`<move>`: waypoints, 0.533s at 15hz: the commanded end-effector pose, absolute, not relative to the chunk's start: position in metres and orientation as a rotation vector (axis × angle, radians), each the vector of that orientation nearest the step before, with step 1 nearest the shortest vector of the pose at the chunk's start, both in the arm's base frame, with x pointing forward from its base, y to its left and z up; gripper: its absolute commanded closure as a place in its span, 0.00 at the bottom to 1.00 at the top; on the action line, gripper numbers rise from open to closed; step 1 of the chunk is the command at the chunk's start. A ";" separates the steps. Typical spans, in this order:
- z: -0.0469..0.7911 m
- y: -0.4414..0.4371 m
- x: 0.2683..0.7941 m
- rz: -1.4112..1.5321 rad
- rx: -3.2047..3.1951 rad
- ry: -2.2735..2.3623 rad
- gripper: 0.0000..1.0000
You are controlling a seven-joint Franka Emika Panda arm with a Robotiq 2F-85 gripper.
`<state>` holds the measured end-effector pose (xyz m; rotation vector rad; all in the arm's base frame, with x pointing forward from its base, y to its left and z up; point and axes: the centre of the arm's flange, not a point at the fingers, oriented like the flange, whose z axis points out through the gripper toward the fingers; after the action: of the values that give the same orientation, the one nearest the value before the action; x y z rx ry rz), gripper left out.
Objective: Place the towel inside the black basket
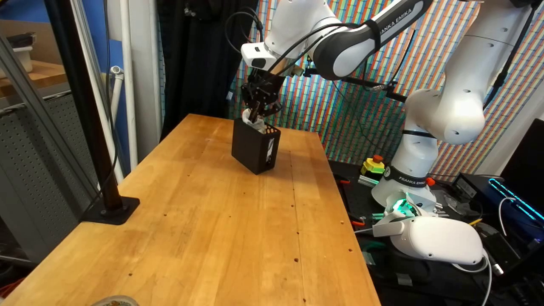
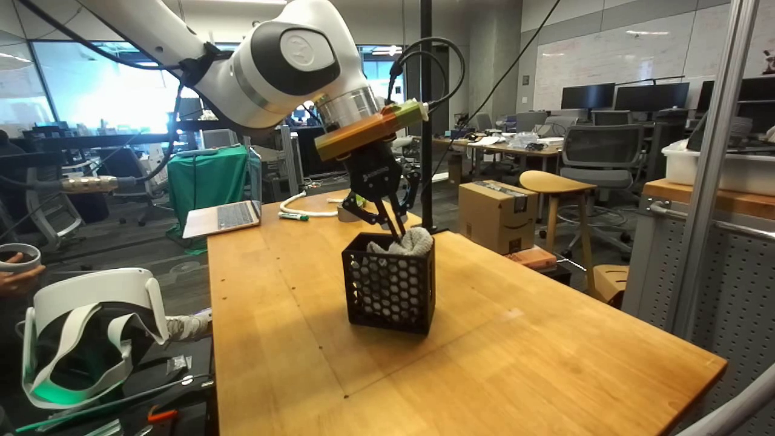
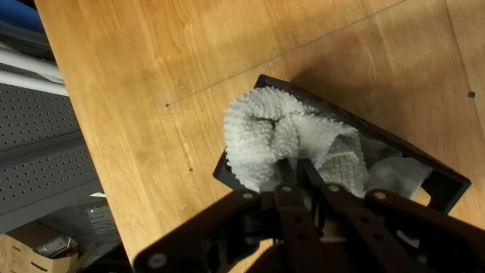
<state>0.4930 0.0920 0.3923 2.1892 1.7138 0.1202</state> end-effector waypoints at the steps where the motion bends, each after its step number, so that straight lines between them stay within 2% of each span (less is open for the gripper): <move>1: 0.395 0.082 0.493 0.103 2.235 1.689 0.88; 8: 0.369 0.080 0.502 0.044 2.347 1.701 0.88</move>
<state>0.4938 0.0824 0.3758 2.2999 1.6850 0.0687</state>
